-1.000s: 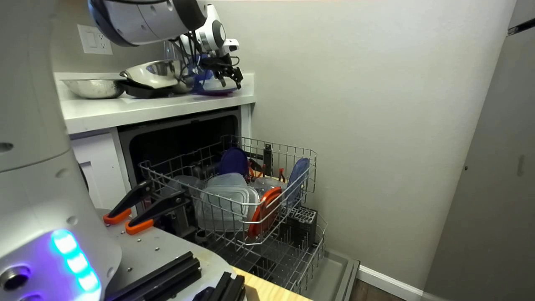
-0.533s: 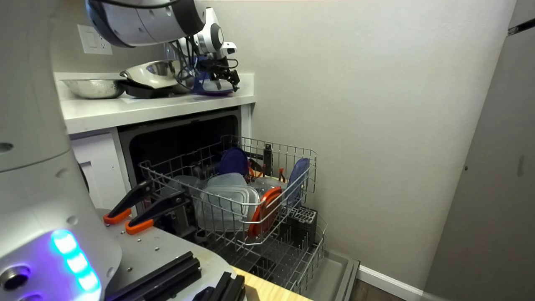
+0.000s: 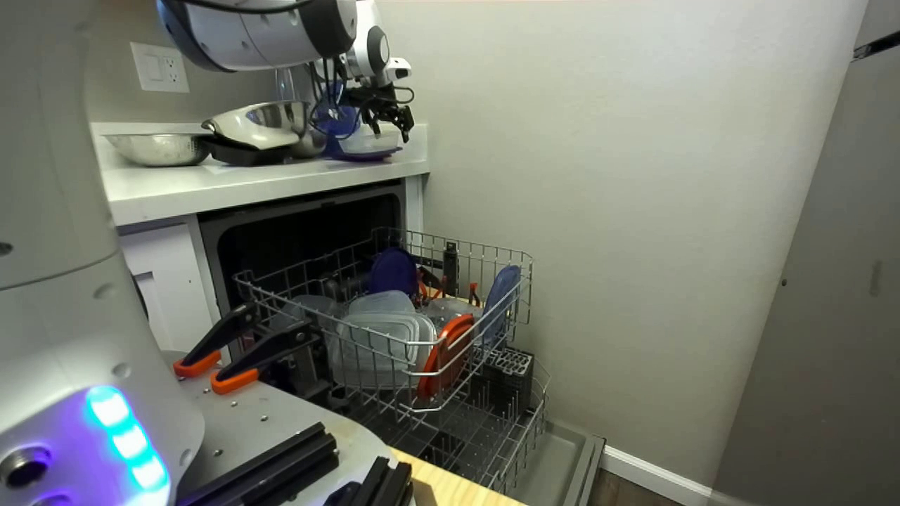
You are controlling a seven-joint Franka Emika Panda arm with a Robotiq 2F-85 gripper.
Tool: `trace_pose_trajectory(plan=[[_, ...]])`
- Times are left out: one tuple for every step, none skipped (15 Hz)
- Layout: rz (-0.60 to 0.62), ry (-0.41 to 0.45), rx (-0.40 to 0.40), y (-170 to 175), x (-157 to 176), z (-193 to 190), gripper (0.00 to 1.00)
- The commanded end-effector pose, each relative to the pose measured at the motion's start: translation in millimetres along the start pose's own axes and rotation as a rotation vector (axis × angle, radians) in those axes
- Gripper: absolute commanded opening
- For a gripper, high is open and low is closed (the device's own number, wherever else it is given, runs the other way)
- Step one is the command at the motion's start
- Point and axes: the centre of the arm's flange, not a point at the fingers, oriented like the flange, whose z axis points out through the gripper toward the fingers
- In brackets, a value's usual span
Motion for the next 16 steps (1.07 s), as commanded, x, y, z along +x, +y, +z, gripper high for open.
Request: trace_pose_trajectory(plan=[[-0.026,-0.047,0.050,-1,35,-4,1.00],[-0.048,-0.066,0.067,-1,36,-6,1.00],[-0.083,-0.096,0.090,-3,35,-8,1.00],[-0.120,-0.118,0.116,-5,33,-9,1.00],[-0.149,-0.141,0.134,-8,31,-10,1.00],[-0.178,-0.156,0.154,-10,30,-11,1.00],[-0.205,-0.172,0.168,-13,27,-11,0.85],[-0.234,-0.181,0.178,-16,26,-12,0.74],[-0.257,-0.190,0.184,-18,24,-12,0.68],[-0.276,-0.194,0.191,-20,23,-12,0.60],[-0.293,-0.196,0.194,-22,22,-12,0.54],[-0.306,-0.200,0.198,-23,22,-12,0.47],[-0.317,-0.200,0.202,-25,21,-11,0.41],[-0.323,-0.201,0.204,-26,20,-11,0.35],[-0.329,-0.201,0.208,-28,19,-10,0.28],[-0.333,-0.201,0.210,-28,19,-10,0.23]])
